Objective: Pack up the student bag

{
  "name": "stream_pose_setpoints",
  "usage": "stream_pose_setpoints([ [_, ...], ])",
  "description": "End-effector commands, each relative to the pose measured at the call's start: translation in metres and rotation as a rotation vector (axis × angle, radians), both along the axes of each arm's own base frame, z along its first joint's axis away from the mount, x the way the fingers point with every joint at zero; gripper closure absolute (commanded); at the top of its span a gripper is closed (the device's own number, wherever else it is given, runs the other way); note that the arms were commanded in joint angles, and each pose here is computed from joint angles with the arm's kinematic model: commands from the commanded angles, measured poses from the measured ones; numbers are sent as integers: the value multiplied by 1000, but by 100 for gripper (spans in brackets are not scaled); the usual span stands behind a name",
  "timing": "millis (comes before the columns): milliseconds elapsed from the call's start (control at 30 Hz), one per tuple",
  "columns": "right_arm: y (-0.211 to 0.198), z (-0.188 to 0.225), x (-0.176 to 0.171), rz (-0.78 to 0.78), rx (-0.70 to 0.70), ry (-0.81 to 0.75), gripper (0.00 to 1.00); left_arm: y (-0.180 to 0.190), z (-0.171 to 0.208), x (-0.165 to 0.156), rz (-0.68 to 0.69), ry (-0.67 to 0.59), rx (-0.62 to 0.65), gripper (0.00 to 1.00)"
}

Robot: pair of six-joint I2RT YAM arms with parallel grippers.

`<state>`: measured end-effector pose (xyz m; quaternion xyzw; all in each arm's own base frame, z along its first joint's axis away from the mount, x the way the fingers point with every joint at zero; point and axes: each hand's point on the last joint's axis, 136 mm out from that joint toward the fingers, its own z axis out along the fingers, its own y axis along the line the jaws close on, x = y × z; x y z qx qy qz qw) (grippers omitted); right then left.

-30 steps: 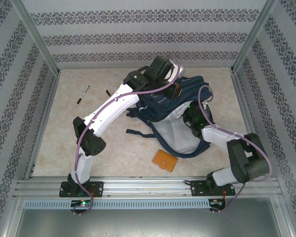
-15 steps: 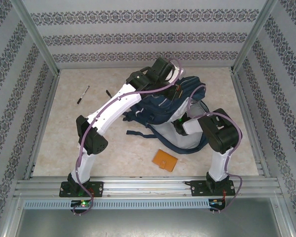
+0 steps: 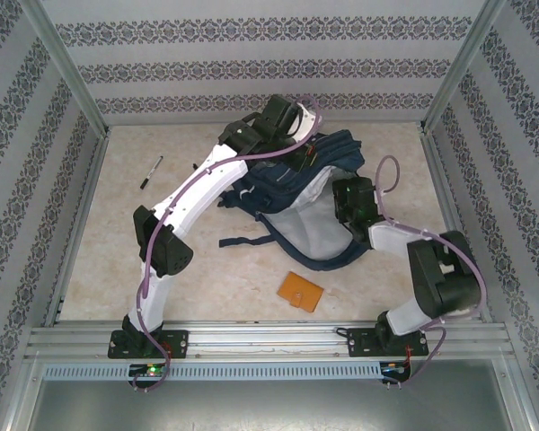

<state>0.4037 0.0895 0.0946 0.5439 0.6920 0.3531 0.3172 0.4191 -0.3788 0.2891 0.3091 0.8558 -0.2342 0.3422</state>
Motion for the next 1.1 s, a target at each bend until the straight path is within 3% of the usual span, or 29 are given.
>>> stream_pose_setpoints([
  [0, -5, -3, -27, 79, -62, 71, 50, -1, 6, 19, -59, -128, 13, 100],
  [133, -18, 26, -45, 176, -202, 32, 50, -8, -15, 10, -195, -157, 58, 100],
  [233, -27, 46, -57, 274, -358, -6, 49, -2, -33, 15, -217, -199, 127, 100],
  [367, -33, 51, -81, 393, -469, 14, 51, 1, -45, 17, -215, -216, 154, 100],
  [433, -39, 51, -107, 480, -562, 64, 51, -9, -55, 0, -264, -136, 77, 64],
  [500, -44, 51, -121, 523, -618, 100, 51, -11, -54, -9, -244, -64, 28, 53],
  [667, -32, 66, -133, 679, -688, 74, 53, 19, -54, -15, -22, 118, -11, 45],
  [833, 25, 82, -127, 966, -770, -70, 54, 92, -92, 4, 302, 226, -11, 37],
  [867, 37, 81, -125, 1020, -780, -82, 54, 107, -100, 8, 360, 261, -35, 27],
  [900, 49, 81, -124, 1067, -775, -100, 54, 122, -107, 13, 421, 297, -56, 25],
  [1067, 99, 80, -122, 1234, -821, -157, 54, 167, -153, 28, 607, 380, -53, 22],
])
